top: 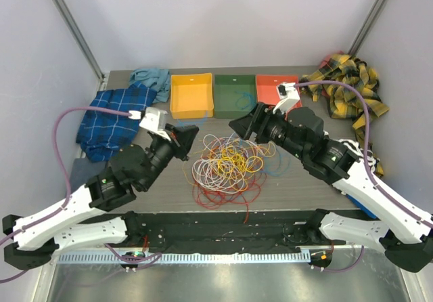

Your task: Untangle the cables

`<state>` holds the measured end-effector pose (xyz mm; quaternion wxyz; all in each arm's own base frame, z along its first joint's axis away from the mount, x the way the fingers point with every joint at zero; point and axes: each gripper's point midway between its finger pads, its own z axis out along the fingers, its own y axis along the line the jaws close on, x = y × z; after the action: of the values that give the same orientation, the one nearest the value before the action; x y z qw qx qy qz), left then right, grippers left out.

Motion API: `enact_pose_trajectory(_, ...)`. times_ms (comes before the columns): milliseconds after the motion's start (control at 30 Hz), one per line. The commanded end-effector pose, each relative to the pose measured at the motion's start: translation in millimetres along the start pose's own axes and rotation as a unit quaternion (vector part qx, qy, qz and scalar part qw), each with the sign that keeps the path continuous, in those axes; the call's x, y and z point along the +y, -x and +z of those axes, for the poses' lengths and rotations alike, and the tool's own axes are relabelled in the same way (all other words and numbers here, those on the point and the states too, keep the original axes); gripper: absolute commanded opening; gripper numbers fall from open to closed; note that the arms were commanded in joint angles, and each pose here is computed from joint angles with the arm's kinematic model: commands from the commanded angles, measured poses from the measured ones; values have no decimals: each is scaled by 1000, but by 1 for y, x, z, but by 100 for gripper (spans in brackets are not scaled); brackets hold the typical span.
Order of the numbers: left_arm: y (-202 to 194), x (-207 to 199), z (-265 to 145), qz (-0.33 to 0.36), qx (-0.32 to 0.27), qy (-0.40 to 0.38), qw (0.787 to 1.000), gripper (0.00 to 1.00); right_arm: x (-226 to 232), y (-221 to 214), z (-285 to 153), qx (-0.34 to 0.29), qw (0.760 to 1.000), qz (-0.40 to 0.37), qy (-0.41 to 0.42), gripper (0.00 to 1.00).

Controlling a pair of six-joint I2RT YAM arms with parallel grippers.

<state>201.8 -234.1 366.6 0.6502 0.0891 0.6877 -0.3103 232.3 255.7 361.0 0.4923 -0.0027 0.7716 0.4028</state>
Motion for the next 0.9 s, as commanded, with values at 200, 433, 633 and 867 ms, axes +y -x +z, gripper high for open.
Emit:
enact_pose_trajectory(200, 9, -23, 11, -2, 56, -10, 998, 0, 22, -22, 9, 6, 994, -20, 105, 70)
enact_pose_trajectory(433, 6, -35, 16, -14, 71, -26, 997, 0, 33, -18, 15, -12, 990, -27, 139, 70)
enact_pose_trajectory(633, 8, -35, 15, -20, 67, -25, 997, 0, 31, -29, 24, 4, 990, -32, 140, 69)
enact_pose_trajectory(867, 36, -37, 26, -2, 40, -10, 999, 0, 13, -48, 17, 15, 988, -75, 136, 67)
